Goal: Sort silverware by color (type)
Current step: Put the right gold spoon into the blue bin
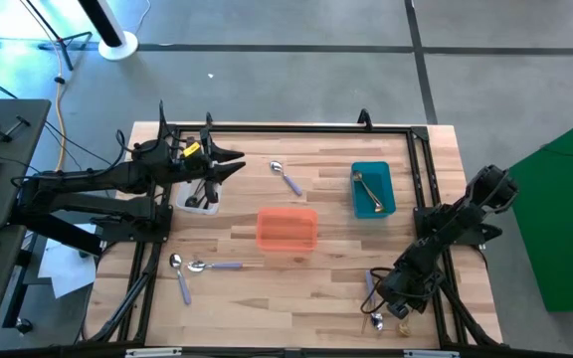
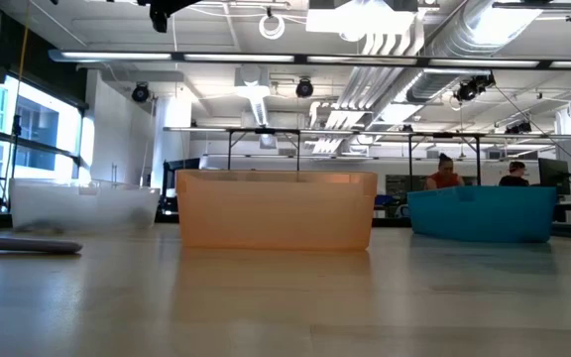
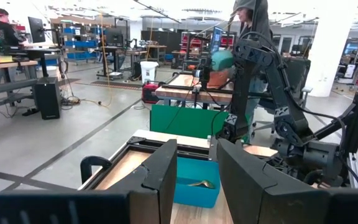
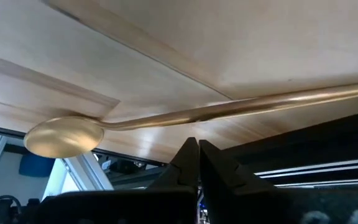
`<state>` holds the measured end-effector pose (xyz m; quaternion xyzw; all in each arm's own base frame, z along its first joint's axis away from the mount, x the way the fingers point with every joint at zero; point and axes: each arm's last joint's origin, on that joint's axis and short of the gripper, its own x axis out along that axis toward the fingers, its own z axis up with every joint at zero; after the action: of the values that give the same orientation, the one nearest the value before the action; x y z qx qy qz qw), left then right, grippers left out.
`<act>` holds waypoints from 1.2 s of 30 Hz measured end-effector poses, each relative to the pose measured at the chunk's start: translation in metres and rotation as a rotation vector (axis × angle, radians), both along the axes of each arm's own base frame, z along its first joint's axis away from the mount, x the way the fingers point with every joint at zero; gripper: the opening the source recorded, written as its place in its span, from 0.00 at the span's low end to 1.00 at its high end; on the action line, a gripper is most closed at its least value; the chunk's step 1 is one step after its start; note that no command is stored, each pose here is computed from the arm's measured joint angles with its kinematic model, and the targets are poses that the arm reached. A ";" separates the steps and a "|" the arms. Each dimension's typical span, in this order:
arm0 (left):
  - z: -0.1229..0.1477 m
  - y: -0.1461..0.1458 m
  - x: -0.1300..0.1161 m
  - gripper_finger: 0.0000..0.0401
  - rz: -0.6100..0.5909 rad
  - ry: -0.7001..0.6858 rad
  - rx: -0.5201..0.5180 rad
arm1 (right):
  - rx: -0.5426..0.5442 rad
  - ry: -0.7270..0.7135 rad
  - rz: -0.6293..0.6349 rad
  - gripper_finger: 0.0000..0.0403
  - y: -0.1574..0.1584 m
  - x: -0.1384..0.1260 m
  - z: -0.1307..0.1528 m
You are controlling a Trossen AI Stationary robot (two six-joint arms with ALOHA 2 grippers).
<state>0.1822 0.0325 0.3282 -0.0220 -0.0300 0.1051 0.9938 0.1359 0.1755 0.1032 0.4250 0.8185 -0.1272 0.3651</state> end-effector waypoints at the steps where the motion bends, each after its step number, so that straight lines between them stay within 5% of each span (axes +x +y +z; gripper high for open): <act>1: 0.000 0.000 0.000 0.26 0.000 0.000 0.000 | -0.005 -0.002 -0.001 0.00 0.000 0.000 0.000; 36: 0.000 0.000 0.000 0.26 0.003 0.000 -0.001 | 0.020 -0.134 -0.109 0.00 -0.015 0.026 0.000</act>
<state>0.1822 0.0326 0.3281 -0.0223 -0.0299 0.1068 0.9936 0.1620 0.1609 0.1030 0.4799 0.7691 -0.1099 0.4075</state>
